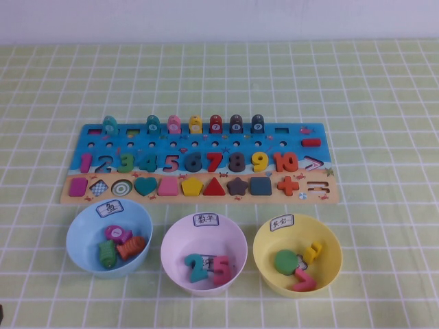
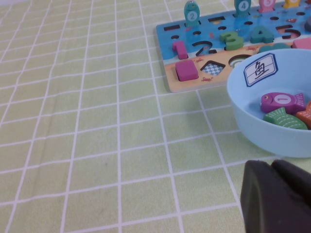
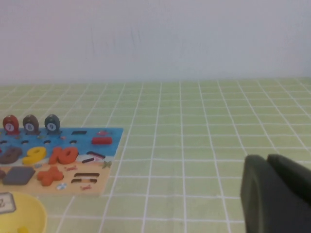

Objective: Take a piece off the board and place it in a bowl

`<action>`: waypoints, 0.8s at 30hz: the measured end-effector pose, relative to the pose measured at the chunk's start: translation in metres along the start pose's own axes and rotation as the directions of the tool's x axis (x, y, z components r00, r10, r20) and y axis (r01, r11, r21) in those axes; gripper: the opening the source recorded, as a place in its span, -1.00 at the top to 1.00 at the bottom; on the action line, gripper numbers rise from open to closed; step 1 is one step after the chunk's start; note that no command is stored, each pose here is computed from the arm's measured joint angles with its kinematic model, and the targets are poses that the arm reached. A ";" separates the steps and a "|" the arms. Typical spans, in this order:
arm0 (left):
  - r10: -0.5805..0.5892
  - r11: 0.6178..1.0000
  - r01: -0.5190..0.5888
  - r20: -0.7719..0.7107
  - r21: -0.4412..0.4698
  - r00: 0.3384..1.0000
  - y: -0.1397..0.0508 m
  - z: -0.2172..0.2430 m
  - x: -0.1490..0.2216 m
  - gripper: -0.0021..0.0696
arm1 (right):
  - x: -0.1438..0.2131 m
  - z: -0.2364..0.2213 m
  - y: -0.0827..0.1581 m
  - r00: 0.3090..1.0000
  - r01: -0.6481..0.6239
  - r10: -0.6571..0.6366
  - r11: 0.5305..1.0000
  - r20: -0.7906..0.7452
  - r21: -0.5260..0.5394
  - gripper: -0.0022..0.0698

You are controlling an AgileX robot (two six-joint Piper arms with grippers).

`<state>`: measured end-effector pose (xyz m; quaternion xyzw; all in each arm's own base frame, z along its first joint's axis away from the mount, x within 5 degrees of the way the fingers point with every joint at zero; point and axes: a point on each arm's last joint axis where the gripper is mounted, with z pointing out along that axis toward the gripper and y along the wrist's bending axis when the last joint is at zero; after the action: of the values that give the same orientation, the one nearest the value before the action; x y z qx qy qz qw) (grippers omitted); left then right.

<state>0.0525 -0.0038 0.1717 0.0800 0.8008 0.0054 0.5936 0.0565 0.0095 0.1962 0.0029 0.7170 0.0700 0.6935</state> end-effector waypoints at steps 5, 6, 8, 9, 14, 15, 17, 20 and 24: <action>0.000 1.000 0.000 0.000 0.000 1.000 0.000 0.000 0.000 0.96 | 0.005 0.000 -0.003 0.999 0.001 0.000 1.000 -0.051 0.028 0.99; 0.000 1.000 0.000 0.000 0.000 1.000 0.000 0.000 0.000 0.96 | 0.006 0.000 -0.004 0.998 -0.018 0.021 0.999 -0.065 0.047 0.99; 0.000 1.000 0.000 0.000 0.000 1.000 0.000 0.000 0.000 0.96 | 0.009 -0.001 -0.008 0.992 -0.080 0.088 0.993 -0.088 0.090 0.99; 0.000 1.000 0.000 0.000 0.000 1.000 0.000 0.000 0.000 0.96 | 0.010 -0.001 -0.009 0.990 -0.090 0.101 0.990 -0.100 0.108 0.99; 0.000 1.000 0.000 0.000 0.000 1.000 0.000 0.000 0.000 0.96 | 0.021 -0.003 -0.014 0.971 -0.076 0.111 0.983 -0.211 0.169 0.99; 0.000 1.000 0.000 0.000 0.000 1.000 0.000 0.000 0.000 0.96 | 0.021 -0.004 -0.014 0.970 -0.065 0.102 0.983 -0.219 0.171 0.99; 0.000 1.000 0.000 0.000 0.000 1.000 0.000 0.000 0.000 0.96 | 0.022 -0.004 -0.014 0.970 -0.047 0.086 0.984 -0.229 0.170 0.99; 0.000 1.000 0.000 0.000 0.000 1.000 0.000 0.000 0.000 0.96 | 0.023 -0.004 -0.014 0.968 -0.036 0.075 0.986 -0.238 0.165 0.99; 0.000 1.000 0.000 0.000 0.000 1.000 0.000 0.000 0.000 0.96 | 0.023 -0.004 -0.013 0.969 -0.012 0.049 0.988 -0.243 0.154 0.99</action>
<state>0.0525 -0.0038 0.1717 0.0800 0.8008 0.0054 0.5936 0.0530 -0.0019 0.1725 0.0580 0.8006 0.0258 0.5958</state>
